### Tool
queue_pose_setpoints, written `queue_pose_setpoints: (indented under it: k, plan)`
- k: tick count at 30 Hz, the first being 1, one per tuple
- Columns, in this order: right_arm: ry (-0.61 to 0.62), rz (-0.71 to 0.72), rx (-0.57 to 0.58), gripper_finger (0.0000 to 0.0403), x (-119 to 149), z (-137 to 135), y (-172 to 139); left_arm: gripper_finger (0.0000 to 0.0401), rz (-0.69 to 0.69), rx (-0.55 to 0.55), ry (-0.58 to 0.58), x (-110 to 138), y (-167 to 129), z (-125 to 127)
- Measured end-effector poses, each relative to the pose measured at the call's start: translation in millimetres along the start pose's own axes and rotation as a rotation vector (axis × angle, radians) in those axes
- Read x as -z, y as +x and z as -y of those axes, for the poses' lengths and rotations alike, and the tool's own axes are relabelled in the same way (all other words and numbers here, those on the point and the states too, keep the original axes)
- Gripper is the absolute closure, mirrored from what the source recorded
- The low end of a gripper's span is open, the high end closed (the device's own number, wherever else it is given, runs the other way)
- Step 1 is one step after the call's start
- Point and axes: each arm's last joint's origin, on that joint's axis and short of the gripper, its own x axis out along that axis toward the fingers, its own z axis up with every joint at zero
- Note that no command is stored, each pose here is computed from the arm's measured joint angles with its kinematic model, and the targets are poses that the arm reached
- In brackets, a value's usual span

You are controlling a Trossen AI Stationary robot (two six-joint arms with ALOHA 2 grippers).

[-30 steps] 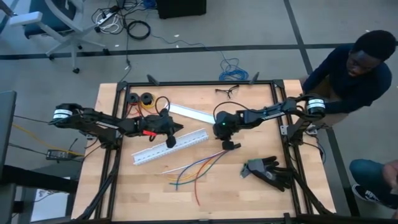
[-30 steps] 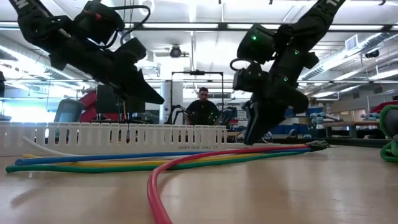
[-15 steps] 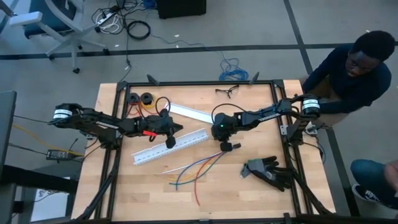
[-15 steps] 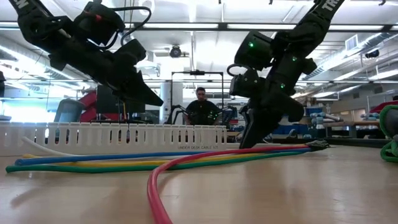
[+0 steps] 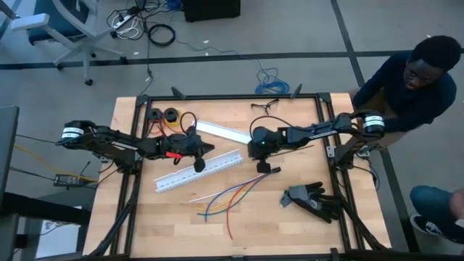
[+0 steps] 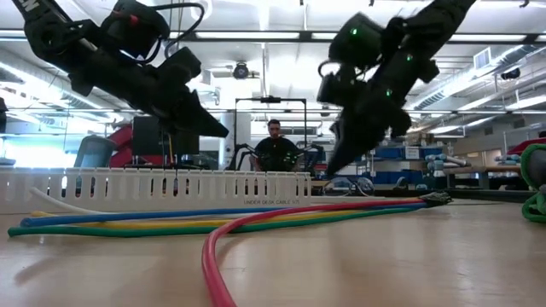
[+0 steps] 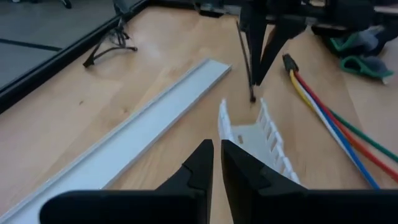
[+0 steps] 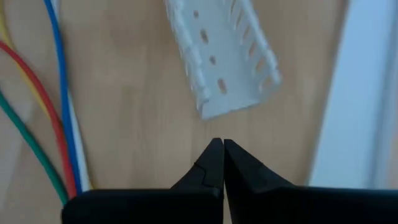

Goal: Ziptie cables
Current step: Wrap the black zip tie on the cables

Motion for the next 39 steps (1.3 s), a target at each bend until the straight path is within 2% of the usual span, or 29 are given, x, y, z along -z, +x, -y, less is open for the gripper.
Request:
queue_pose_setpoints:
  k: [4,8,12,17,23,29,35,39]
  plan:
    - [0.008,0.058,0.005,0.0402,-9.0,-0.5,-19.8,0.0359,0.028,0.003,-0.005,-2.7,0.0,0.3]
    - [0.045,-0.017,-0.005,0.0403,-2.1,-1.8,-23.3,0.0359,0.028,0.003,-0.005,-2.7,0.0,0.3]
    - [0.056,-0.098,-0.017,0.0391,7.8,-3.3,-7.0,0.0359,0.028,0.003,-0.005,-2.7,0.0,0.3]
    - [0.043,-0.154,-0.023,0.0351,16.9,-6.1,13.1,0.0359,0.032,0.003,-0.006,-3.3,0.0,0.4]
    - [0.042,-0.167,-0.01,0.0315,19.5,-5.4,18.3,0.0359,0.027,0.003,-0.005,-2.8,0.0,0.3]
    - [0.032,-0.16,0.03,0.0315,23.5,-4.5,19.7,0.0359,0.027,0.003,-0.005,-2.9,0.0,0.3]
    - [0.033,-0.16,0.007,0.0328,30.4,-6.7,21.2,0.0359,0.027,0.003,-0.005,-2.9,0.0,0.3]
    - [0.033,-0.102,0.012,0.0332,33.6,-7.1,23.5,0.0359,0.027,0.003,-0.005,-2.8,0.0,0.3]
